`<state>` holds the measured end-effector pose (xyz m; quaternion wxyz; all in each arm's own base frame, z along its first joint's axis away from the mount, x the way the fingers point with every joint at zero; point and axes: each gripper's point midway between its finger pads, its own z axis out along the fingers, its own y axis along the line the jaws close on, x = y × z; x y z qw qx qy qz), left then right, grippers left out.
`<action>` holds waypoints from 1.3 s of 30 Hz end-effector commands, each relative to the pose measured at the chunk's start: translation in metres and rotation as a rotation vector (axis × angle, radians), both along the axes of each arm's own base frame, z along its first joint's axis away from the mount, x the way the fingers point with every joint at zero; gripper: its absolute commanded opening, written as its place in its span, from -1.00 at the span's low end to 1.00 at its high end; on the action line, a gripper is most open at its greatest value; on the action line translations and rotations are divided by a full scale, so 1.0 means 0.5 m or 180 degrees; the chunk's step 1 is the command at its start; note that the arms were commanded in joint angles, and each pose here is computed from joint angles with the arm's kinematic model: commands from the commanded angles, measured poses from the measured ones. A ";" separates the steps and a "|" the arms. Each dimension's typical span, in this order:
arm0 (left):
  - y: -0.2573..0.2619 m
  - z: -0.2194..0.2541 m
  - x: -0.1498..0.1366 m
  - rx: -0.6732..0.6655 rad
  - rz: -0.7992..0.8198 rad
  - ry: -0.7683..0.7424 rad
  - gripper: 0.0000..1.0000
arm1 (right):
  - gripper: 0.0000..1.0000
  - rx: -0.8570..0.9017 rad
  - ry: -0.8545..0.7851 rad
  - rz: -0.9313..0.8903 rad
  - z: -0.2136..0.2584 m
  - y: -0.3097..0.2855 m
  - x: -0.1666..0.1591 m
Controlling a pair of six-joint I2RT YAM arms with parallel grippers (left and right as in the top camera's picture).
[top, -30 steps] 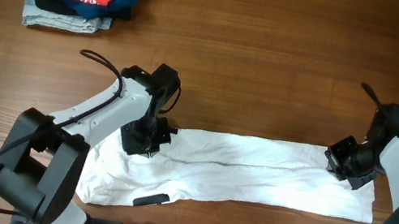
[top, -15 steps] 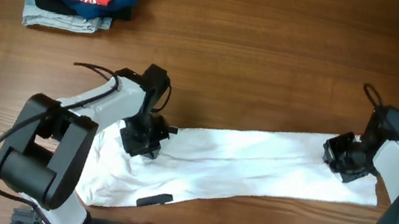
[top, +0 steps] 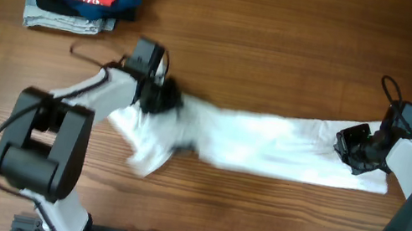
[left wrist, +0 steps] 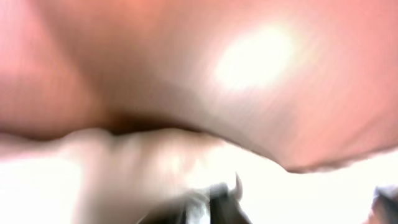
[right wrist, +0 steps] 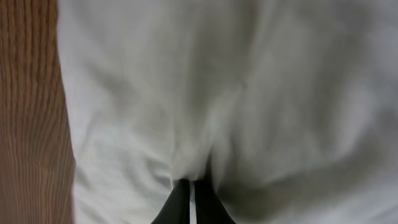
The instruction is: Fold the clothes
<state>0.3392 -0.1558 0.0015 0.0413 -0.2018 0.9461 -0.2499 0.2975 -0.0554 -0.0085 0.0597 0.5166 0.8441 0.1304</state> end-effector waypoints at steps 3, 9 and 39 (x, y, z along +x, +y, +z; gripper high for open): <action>0.115 -0.031 0.094 0.1082 0.0080 -0.0451 -0.67 | -0.91 -0.0109 0.0609 -0.0039 -0.095 -0.004 -0.085; 0.149 -0.038 0.082 0.1444 -0.0228 -0.0460 -0.37 | -0.92 -0.0163 0.0558 0.0048 -0.067 -0.018 -0.052; 0.234 0.133 -0.059 0.1636 -0.0053 0.1144 -0.92 | -0.92 0.0051 0.0311 0.1794 0.076 0.102 0.021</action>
